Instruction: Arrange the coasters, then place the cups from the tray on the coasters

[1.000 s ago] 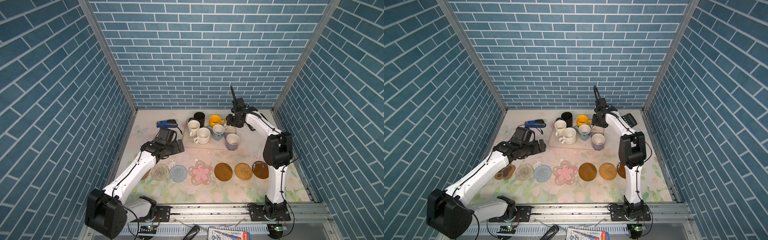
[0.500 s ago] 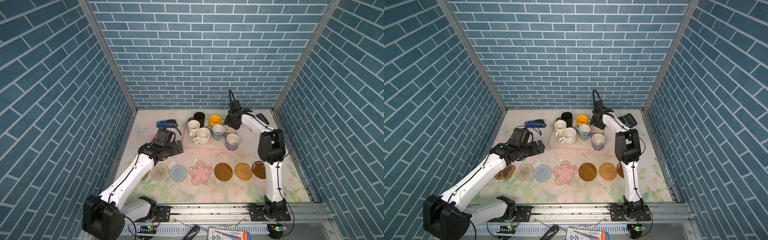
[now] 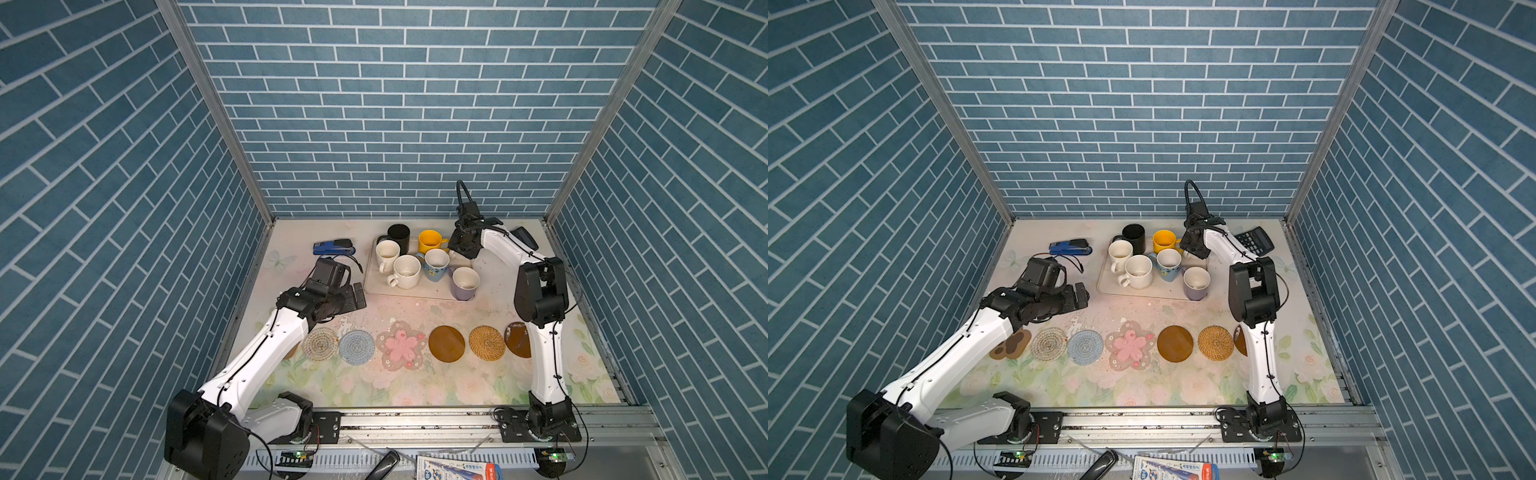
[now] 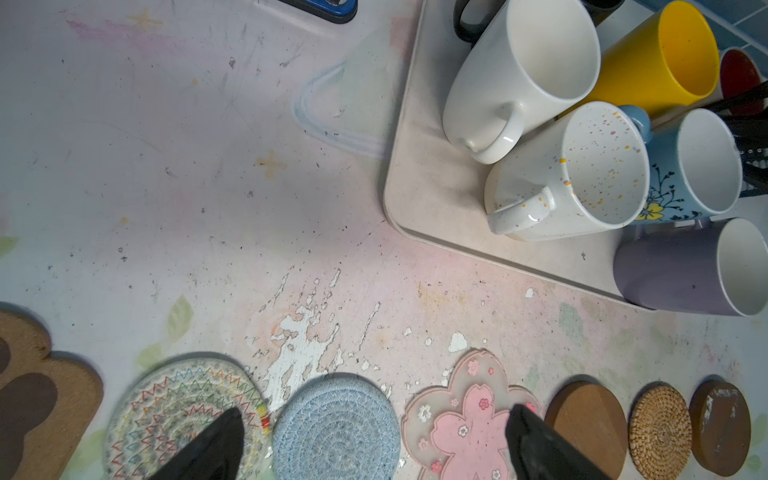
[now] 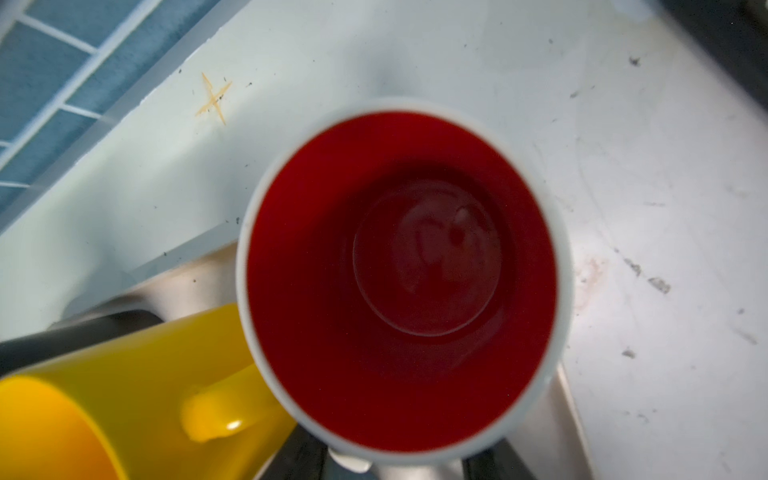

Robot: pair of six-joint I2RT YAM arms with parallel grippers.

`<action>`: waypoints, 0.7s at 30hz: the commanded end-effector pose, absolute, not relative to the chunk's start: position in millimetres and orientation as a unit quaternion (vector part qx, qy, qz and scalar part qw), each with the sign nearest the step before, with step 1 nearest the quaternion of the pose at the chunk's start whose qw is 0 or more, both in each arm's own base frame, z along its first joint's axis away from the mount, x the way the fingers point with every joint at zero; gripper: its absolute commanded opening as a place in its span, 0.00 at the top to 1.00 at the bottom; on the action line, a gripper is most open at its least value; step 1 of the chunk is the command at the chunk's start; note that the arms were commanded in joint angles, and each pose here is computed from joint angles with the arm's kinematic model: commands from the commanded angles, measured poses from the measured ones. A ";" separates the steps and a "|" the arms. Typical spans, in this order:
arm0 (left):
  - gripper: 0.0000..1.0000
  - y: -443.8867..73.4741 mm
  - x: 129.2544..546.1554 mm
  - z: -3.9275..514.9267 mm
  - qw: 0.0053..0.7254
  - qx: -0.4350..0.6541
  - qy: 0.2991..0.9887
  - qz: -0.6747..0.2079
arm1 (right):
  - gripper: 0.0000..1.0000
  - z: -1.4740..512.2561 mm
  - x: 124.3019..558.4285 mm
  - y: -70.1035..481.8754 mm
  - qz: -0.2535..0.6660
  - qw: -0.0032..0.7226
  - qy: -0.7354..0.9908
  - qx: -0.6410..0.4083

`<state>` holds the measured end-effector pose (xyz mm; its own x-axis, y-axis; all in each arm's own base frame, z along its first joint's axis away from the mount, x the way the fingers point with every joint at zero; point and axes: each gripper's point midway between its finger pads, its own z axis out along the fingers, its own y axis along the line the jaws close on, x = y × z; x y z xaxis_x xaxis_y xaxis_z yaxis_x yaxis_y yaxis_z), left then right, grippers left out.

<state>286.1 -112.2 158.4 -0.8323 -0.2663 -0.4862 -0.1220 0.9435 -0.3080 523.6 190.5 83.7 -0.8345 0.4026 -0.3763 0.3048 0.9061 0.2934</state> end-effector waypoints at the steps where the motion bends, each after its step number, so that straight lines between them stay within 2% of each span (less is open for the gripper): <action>1: 0.01 -107.7 280.4 157.8 0.270 -0.101 0.949 -0.129 | 0.60 87.5 530.3 180.1 0.090 0.239 0.947 0.193; 4: 0.01 -107.1 279.4 159.3 0.272 -0.102 0.948 -0.130 | 0.67 88.4 527.0 176.7 0.081 0.241 0.949 0.186; 11: 0.01 -107.3 278.1 161.0 0.274 -0.103 0.947 -0.134 | 0.75 88.0 521.2 167.5 0.050 0.241 0.956 0.157; 17: 0.01 -104.4 277.0 159.7 0.272 -0.105 0.948 -0.125 | 0.74 83.7 521.0 163.8 0.031 0.241 0.961 0.129; 21: 0.01 -102.5 274.8 158.7 0.270 -0.106 0.949 -0.121 | 0.65 77.3 522.7 166.4 0.030 0.234 0.965 0.115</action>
<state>281.4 -109.8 162.2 -0.8263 -0.2687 -0.4950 -0.1202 0.9428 -0.3111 519.2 180.4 80.1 -0.8667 0.2644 -0.4229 0.2101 0.9626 0.1712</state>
